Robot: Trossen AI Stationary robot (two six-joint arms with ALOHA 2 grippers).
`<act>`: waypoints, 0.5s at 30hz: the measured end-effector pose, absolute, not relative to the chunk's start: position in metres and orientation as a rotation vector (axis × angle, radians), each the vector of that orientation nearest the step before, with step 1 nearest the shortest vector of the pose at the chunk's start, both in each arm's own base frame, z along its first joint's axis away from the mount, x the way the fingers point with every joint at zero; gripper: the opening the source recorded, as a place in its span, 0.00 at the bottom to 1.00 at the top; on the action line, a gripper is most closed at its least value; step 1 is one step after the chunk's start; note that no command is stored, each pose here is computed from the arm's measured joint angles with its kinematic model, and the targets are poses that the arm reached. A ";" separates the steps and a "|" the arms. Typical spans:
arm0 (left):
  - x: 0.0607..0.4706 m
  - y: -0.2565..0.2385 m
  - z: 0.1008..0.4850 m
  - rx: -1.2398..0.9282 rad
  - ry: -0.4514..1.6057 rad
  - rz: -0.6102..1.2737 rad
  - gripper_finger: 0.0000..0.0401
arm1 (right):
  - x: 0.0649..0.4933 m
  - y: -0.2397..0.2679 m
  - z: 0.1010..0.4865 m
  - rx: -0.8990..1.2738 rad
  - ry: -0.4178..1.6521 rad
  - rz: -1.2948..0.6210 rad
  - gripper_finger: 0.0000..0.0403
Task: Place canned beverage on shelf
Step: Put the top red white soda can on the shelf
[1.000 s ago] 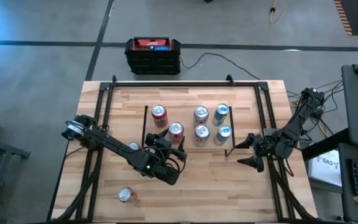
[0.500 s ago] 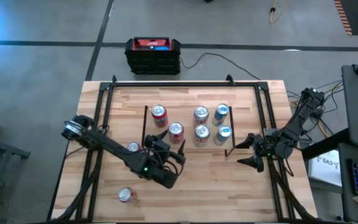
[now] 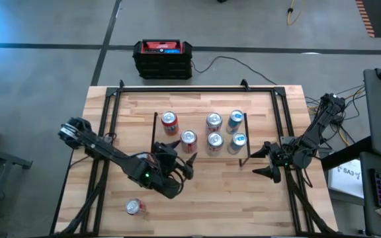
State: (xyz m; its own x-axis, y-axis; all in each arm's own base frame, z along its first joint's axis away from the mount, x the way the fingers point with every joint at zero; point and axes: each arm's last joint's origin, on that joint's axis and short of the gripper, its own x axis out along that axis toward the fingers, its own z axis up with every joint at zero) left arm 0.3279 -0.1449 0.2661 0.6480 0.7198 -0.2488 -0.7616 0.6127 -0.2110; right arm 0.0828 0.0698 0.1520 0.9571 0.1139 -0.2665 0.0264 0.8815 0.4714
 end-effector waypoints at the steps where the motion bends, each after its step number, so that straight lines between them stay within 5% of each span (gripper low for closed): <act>1: 0.327 -0.144 0.269 -0.323 0.153 0.844 0.99 | 0.083 0.070 0.152 0.491 0.293 0.046 0.95; 15: 0.313 -0.130 0.320 -0.556 0.367 0.846 0.99 | 0.083 0.070 0.152 0.491 0.293 0.046 0.95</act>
